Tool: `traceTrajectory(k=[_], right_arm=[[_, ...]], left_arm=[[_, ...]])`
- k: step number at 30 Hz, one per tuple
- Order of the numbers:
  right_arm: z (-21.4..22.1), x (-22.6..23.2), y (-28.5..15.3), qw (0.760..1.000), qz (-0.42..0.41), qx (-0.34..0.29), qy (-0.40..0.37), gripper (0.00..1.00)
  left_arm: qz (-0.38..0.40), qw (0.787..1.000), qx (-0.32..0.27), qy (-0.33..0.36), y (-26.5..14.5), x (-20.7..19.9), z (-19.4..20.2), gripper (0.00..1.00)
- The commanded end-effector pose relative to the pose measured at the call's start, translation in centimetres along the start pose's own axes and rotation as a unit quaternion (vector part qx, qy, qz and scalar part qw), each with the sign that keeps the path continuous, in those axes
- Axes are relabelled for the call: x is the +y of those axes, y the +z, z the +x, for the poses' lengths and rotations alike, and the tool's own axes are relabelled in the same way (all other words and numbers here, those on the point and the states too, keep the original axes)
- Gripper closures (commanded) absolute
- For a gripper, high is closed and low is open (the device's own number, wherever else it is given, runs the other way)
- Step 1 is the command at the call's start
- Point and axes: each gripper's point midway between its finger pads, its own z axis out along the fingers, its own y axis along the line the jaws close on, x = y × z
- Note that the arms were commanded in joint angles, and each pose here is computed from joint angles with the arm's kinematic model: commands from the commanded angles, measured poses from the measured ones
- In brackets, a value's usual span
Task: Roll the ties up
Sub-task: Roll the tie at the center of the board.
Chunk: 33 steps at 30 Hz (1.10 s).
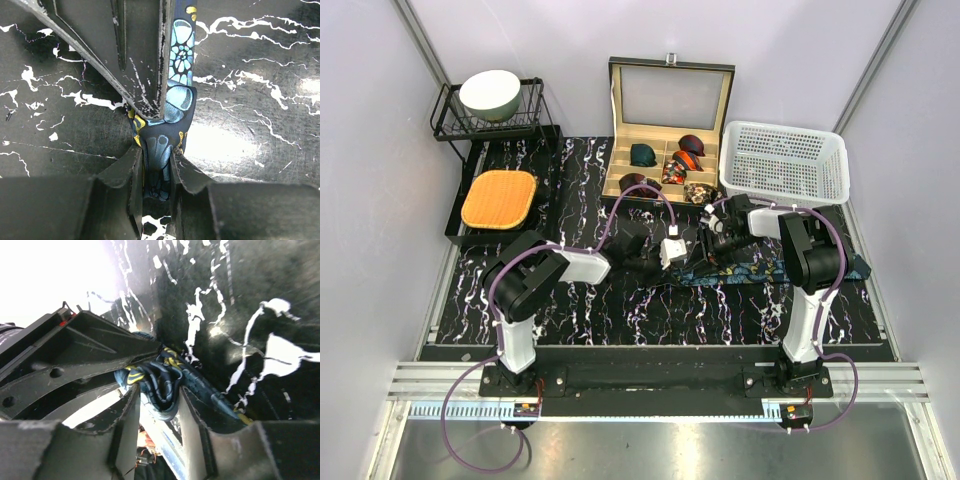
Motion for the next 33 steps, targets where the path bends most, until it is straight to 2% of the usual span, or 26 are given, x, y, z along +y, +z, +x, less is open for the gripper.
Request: traceTrajectory(k=[1,2,3,4,7,9,13,18,20,26,28,29,30,33], right_arm=[[0.8,1.3,-0.8,0.999,-0.026,0.017,0.011,0.56],[1.0,1.3,-0.9,1.000,-0.024,0.017,0.009,0.54],[1.3,1.4,-1.2,1.000,-0.021,0.019,0.013,0.45],[1.4,1.7,-1.6,1.000,-0.020,0.016,0.010,0.41],[2.1,1.5,-2.3,0.999,-0.012,0.022,0.024,0.37],[2.4,1.2,-2.3,0.999,-0.009,0.024,0.025,0.40],[1.9,0.7,-1.8,0.999,-0.009,0.023,0.031,0.56],[0.8,0.4,-1.3,0.999,-0.017,0.025,0.032,0.60],[0.7,0.9,-1.3,0.999,-0.027,0.027,0.029,0.66],[0.5,0.9,-0.6,0.998,-0.029,0.043,0.035,0.60],[0.6,1.0,-0.5,0.998,-0.035,0.048,0.035,0.68],[0.6,1.3,-0.5,0.997,-0.041,0.050,0.029,0.78],[0.7,1.6,-0.7,0.997,-0.042,0.052,0.027,0.98],[-0.1,1.7,-1.5,0.999,-0.013,0.035,-0.022,1.00]], left_arm=[[0.000,0.990,0.125,-0.062,-0.9,-2.0,7.6,0.89],[0.001,0.990,0.127,-0.063,-0.9,-1.9,7.7,0.89],[0.000,0.990,0.129,-0.062,-0.9,-1.9,7.8,0.89],[0.000,0.989,0.131,-0.063,-0.9,-1.9,7.9,0.89],[-0.001,0.989,0.130,-0.064,-1.0,-1.9,7.9,0.91],[0.000,0.989,0.130,-0.064,-0.9,-2.0,7.8,0.91],[0.000,0.990,0.128,-0.064,-0.7,-1.9,7.7,0.91],[0.002,0.990,0.128,-0.065,-0.6,-1.9,7.6,0.90],[0.003,0.989,0.129,-0.066,-0.6,-2.0,7.7,0.90],[0.004,0.990,0.127,-0.065,-0.6,-2.0,7.7,0.89],[0.004,0.990,0.128,-0.065,-0.7,-2.1,7.7,0.89],[0.005,0.990,0.129,-0.065,-0.7,-2.2,7.8,0.89],[0.005,0.990,0.129,-0.065,-0.7,-2.2,7.8,0.89],[0.012,0.989,0.130,-0.067,-0.8,-2.6,8.1,0.87]])
